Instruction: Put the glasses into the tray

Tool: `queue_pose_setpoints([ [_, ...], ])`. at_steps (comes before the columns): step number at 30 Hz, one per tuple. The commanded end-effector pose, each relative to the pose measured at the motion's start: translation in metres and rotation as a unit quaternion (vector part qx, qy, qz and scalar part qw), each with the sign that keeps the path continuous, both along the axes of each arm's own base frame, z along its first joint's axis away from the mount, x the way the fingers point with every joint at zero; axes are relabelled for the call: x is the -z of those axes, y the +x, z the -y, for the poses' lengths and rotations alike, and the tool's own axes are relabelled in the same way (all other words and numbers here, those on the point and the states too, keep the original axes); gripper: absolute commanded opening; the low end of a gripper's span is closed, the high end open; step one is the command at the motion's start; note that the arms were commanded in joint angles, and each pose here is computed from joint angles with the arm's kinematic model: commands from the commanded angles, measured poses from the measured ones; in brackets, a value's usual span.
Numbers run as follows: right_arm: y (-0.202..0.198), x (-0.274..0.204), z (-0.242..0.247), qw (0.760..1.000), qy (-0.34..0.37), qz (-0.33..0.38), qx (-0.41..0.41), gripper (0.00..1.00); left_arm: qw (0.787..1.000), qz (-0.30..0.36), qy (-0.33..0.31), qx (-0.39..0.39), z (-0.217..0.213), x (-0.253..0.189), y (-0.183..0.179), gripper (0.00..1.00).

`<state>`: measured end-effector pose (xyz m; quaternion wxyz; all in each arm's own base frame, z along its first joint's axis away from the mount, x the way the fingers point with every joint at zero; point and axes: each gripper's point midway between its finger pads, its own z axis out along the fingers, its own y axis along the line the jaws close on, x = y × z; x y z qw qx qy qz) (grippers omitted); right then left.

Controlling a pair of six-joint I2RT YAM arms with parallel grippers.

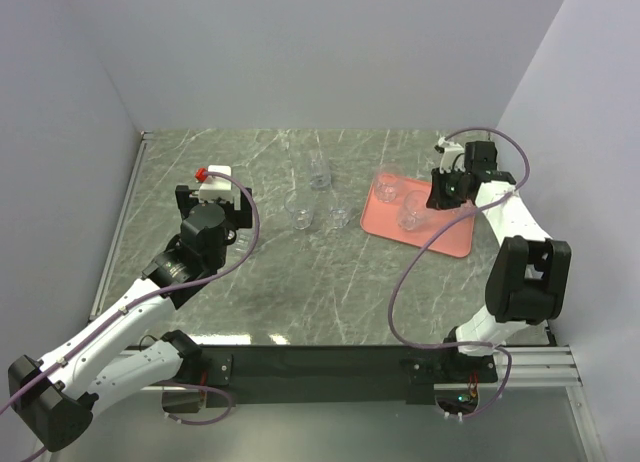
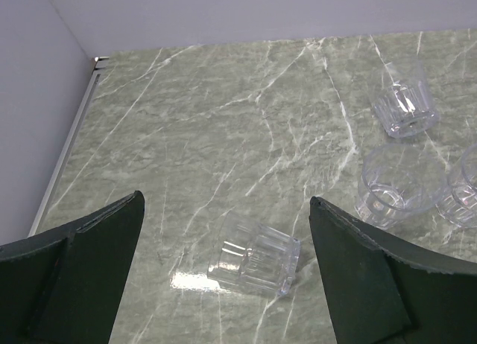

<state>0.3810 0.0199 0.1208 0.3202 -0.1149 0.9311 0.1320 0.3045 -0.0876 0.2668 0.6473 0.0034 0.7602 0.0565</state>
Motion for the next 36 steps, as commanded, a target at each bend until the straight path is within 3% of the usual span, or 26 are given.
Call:
queue_pose_setpoints([
  [1, 0.035, -0.029, 0.012, 0.998, -0.006, 0.051, 0.031, 0.00, 1.000, 0.006, -0.005, 0.004, 0.001, -0.003, 0.000, 0.98],
  [36, 0.099, -0.001, 0.042, 0.995, -0.022, 0.014, 0.092, 0.00, 1.000, 0.002, -0.002, 0.006, 0.003, -0.001, 0.002, 0.98],
])
